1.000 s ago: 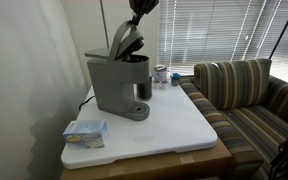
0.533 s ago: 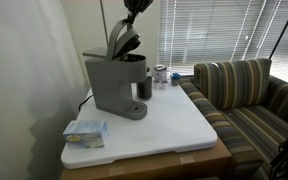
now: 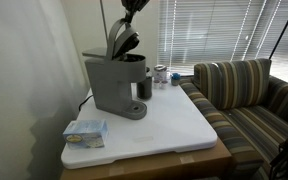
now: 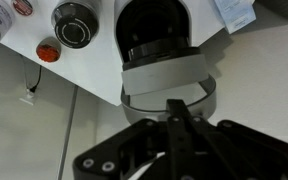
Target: Open the coffee maker
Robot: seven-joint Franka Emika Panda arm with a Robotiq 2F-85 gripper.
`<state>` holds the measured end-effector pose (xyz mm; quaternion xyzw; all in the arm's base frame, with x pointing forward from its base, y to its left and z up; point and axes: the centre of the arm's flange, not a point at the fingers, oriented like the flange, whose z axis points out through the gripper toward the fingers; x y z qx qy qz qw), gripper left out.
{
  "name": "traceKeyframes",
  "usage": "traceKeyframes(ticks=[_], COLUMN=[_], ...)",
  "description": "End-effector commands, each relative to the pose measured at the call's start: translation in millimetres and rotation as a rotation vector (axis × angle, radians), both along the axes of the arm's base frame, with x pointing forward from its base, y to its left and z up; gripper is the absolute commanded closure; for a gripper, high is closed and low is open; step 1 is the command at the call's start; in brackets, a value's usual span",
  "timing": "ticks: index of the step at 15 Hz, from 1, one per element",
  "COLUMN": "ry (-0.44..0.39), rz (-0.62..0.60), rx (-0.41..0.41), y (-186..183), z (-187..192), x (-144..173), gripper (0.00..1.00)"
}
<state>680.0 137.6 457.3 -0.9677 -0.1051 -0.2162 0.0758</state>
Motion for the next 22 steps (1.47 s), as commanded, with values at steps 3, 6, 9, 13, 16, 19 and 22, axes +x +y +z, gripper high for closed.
traceKeyframes(ticks=[3, 6, 9, 13, 16, 19, 22], ry=[0.051, 0.110, 0.160, 0.132, 0.090, 0.052, -0.007], rz=[0.026, 0.041, 0.052, 0.049, 0.048, 0.039, 0.017], rx=[-0.029, -0.051, -0.078, -0.106, -0.102, -0.082, -0.038], y=[5.4, 8.6, 9.9, 13.5, 18.6, 21.0, 21.7], z=[-3.6, -3.0, -3.6, -3.1, -2.9, -3.1, -4.5], x=[29.7, 35.3, 37.9, 37.5, 38.3, 40.4, 44.1], gripper=[1.00, 1.00, 1.00, 1.00, 1.00, 1.00, 1.00])
